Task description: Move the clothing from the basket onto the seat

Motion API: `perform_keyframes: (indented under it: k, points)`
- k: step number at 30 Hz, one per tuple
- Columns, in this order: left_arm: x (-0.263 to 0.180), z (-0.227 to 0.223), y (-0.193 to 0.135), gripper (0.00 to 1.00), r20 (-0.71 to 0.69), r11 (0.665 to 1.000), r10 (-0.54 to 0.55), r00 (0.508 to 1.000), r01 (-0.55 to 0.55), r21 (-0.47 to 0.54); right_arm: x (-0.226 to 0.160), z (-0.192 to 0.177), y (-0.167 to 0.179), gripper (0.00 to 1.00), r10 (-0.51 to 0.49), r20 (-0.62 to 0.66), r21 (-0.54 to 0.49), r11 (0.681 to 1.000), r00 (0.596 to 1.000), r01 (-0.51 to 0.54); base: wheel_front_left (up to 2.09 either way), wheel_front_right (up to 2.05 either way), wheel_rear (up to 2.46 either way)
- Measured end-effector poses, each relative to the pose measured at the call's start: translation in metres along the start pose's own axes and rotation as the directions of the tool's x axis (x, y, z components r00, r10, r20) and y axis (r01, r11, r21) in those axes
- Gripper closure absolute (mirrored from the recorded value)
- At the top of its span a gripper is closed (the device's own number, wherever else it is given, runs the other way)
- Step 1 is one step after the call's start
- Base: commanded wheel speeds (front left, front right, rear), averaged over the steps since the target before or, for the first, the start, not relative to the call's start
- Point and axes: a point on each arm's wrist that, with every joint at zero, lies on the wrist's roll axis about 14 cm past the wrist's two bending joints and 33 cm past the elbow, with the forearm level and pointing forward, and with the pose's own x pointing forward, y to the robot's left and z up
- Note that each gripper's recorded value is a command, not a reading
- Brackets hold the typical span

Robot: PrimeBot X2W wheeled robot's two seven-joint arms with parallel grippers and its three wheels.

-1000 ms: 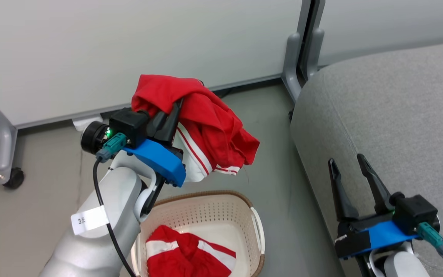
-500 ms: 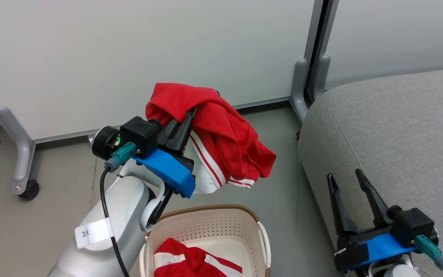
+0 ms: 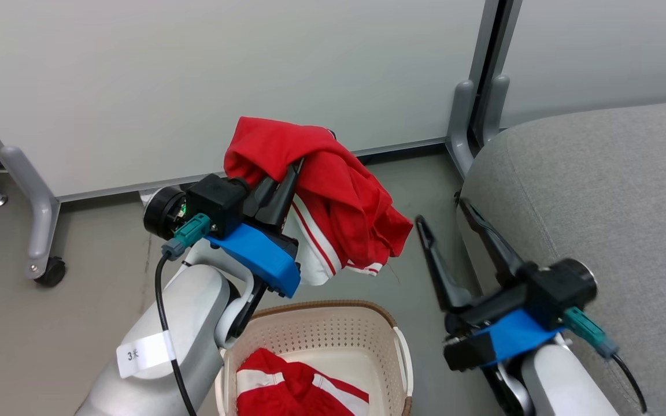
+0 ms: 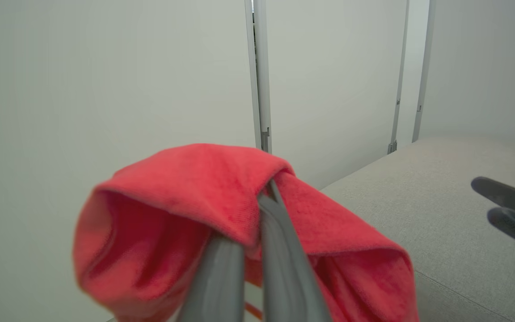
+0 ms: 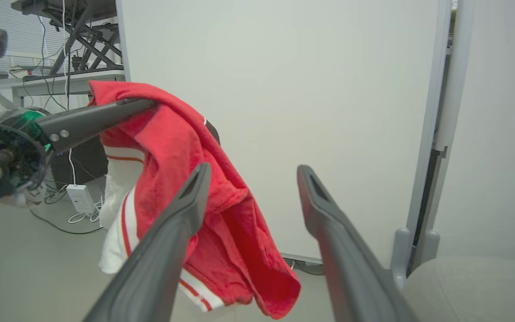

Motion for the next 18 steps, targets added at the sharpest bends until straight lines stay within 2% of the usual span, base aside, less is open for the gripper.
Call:
perform_keyframes:
  k: [10,18]
  points:
    - [0.004,-0.006,0.002,1.00,-0.008,1.000,-0.001,1.000,0.001,-0.008,0.042,0.006,0.053,0.00,0.201,0.028,-0.014,0.979,0.979,-0.201,0.00,0.00,0.00]
    - [0.008,-0.007,0.005,1.00,-0.005,1.000,0.002,1.000,-0.002,-0.008,0.064,-0.027,0.065,0.00,0.261,-0.068,-0.025,0.964,0.963,-0.263,0.00,0.00,0.00]
